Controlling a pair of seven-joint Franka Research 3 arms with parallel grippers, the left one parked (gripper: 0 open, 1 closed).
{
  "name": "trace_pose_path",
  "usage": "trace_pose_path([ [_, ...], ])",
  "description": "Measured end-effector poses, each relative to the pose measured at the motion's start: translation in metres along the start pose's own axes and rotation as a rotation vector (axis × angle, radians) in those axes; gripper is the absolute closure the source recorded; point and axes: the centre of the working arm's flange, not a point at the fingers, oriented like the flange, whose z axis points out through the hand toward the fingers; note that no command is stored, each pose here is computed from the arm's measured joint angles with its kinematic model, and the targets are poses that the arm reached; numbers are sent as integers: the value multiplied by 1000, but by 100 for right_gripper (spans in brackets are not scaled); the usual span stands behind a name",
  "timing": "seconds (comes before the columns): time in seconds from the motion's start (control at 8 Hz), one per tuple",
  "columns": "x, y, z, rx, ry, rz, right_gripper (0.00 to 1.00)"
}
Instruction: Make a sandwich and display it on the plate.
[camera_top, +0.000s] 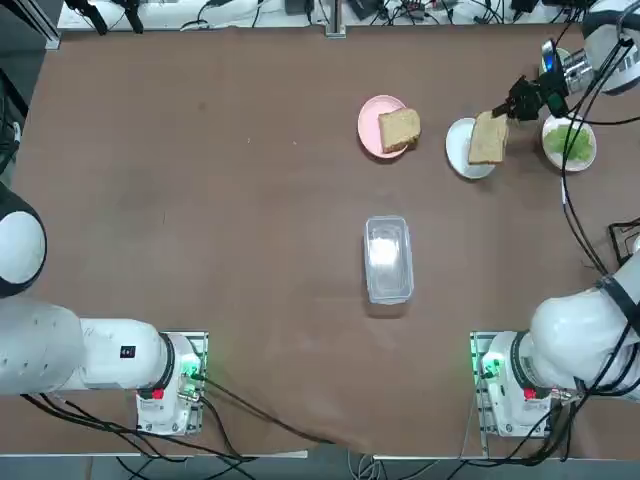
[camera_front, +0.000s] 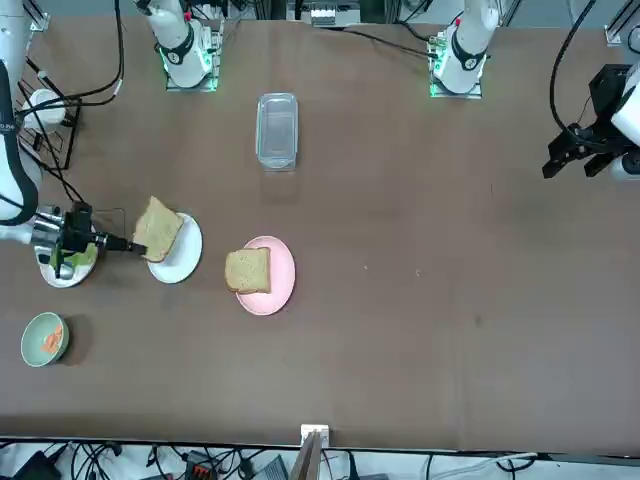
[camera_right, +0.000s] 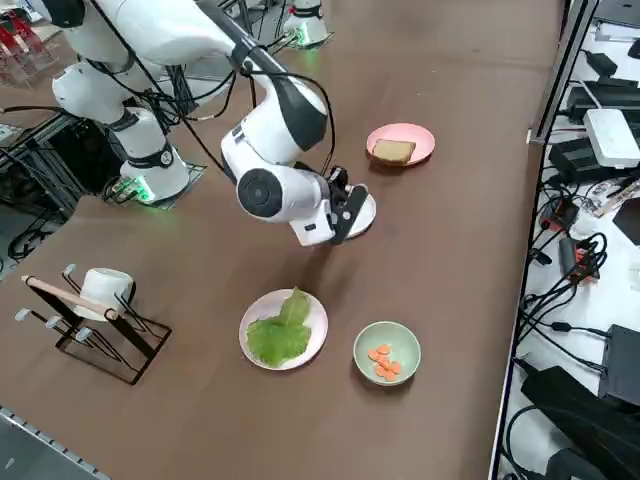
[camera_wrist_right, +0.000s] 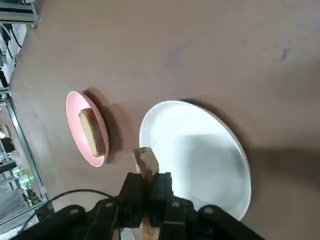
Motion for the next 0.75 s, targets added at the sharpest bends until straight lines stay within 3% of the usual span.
trace_pose_path([
  [0.38, 2, 11, 14, 73, 15, 44, 93],
  [0.75, 8, 12, 18, 81, 20, 44, 93],
])
